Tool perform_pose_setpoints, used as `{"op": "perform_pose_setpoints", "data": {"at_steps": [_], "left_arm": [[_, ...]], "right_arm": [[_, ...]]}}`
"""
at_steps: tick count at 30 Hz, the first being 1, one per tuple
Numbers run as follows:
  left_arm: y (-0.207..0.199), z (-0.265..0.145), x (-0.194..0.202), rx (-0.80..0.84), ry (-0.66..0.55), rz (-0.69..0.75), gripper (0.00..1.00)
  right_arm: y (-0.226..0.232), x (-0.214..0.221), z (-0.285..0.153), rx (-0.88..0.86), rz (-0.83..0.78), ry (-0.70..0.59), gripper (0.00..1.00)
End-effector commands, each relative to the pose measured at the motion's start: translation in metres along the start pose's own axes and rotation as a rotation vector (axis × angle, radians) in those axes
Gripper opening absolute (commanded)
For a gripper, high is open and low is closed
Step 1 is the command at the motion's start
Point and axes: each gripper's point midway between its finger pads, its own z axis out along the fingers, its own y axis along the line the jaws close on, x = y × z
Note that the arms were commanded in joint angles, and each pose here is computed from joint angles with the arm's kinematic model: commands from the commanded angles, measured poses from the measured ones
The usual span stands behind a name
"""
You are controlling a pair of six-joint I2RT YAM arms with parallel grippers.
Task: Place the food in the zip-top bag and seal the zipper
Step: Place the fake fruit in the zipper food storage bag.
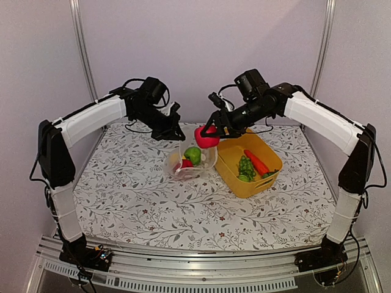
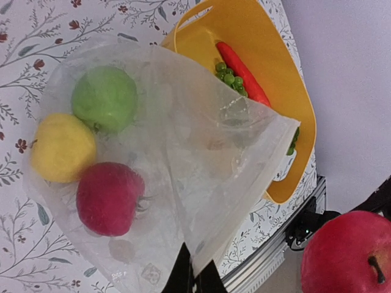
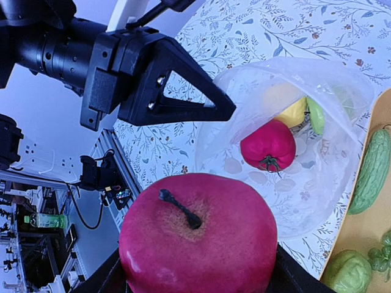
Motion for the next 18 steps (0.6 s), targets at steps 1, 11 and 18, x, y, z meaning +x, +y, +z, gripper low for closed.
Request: {"op": "perform_pose_setpoints", "data": {"at_steps": [1,11,18], "left_arm": [[-0.002,-0.002,-0.008,0.02,-0.012,-0.01,0.0],[-0.005,-0.007,-0.004,0.033,-0.008,-0.016,0.0],[-0.007,-0.012,-0.002,0.04,-0.01,-0.014,0.0]], "right_arm": [[0.001,-0.001,0.029,-0.031,0.005,0.018,0.61],[-0.04,-0.002,0.059,0.125,0.068,0.0,0.62],[-0.059,0.001,0.078,0.211,0.106,0.013,0.66]]}}
